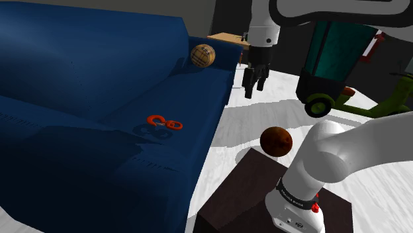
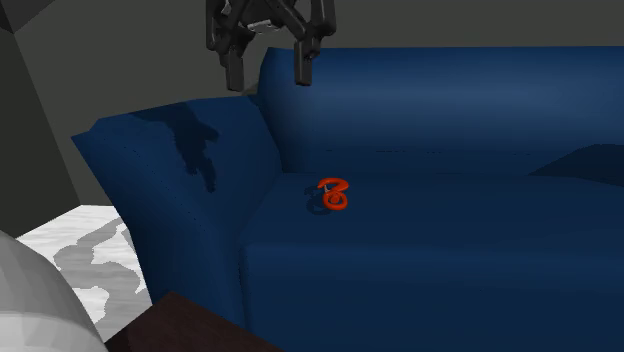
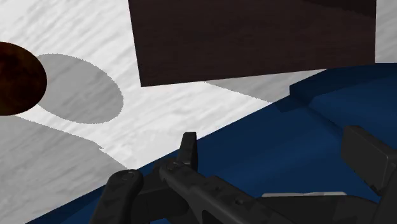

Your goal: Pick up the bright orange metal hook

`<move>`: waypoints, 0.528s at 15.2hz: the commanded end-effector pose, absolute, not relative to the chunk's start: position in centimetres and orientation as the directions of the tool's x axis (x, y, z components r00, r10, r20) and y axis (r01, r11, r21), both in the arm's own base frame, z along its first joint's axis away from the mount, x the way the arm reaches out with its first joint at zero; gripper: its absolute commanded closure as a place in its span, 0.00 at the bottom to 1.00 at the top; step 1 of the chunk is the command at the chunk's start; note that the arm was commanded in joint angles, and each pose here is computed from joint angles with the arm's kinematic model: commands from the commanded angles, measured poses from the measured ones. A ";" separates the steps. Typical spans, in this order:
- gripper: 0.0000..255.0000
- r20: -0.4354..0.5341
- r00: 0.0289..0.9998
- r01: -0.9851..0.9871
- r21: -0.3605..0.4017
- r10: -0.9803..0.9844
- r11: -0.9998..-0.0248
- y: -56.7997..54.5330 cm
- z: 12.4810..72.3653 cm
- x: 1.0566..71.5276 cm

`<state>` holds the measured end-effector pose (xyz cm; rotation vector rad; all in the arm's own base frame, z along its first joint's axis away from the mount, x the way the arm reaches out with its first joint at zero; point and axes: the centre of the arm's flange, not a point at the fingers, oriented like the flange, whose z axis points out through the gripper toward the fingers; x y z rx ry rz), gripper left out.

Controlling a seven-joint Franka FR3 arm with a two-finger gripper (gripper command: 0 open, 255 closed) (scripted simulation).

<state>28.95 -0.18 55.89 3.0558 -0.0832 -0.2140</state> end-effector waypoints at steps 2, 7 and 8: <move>0.00 -0.133 0.990 -0.040 0.081 -0.050 -0.996 -0.1 55.1 29.9; 0.00 -0.115 0.993 0.005 0.082 -0.004 -0.997 0.3 51.2 34.9; 0.00 -0.112 0.994 0.014 0.083 0.005 -0.996 0.4 50.5 35.9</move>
